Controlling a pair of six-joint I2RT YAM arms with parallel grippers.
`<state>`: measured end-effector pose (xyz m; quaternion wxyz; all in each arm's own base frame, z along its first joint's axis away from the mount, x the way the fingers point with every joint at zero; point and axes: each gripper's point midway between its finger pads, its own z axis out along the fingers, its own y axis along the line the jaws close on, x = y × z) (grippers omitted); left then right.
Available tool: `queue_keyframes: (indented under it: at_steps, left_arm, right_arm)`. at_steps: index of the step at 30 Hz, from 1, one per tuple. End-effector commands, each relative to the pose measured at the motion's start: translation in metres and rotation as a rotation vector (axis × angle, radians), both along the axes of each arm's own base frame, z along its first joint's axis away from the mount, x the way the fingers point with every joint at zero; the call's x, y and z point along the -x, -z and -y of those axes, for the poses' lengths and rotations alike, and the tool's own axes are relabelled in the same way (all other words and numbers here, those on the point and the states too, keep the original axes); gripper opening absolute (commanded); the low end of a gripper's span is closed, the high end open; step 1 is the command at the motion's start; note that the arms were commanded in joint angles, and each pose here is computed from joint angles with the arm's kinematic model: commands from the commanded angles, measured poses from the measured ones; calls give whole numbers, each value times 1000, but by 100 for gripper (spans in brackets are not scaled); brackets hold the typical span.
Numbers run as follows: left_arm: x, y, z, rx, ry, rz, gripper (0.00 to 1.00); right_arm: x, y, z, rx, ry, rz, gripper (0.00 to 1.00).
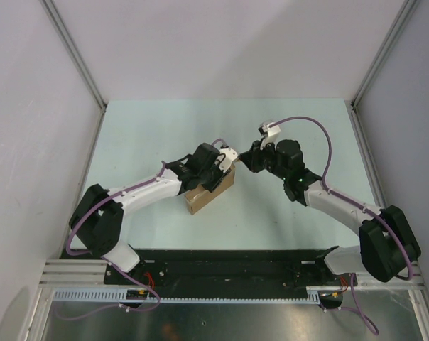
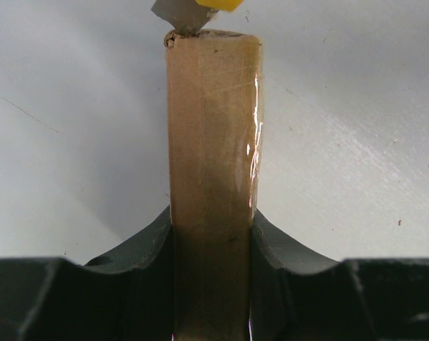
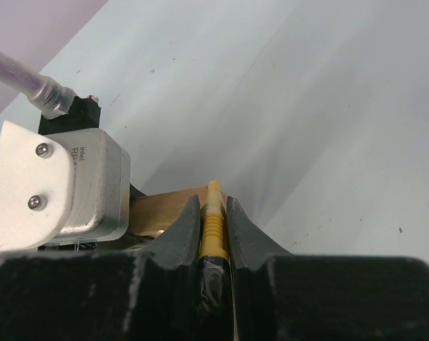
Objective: Unpack the express box
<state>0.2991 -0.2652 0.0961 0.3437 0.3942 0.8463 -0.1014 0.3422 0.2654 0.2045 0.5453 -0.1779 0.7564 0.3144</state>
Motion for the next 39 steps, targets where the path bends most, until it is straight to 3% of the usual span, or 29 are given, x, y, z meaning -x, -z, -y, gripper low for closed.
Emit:
queue_keyframes:
  at_steps: [1, 15, 22, 39]
  left_arm:
    - [18, 47, -24, -144, -4, -107, 20]
    - [20, 76, -43, -187, -171, -225, 17]
    - [19, 75, -44, -164, -176, -250, 15]
    - [19, 69, -38, -133, -157, -251, 15]
  right_arm:
    - [1, 0, -4, 19, -19, 26, 0]
    - [25, 13, 16, 65, -64, -99, 0]
    - [32, 31, 11, 64, -113, -174, 0]
    - [28, 25, 6, -4, -111, -195, 0]
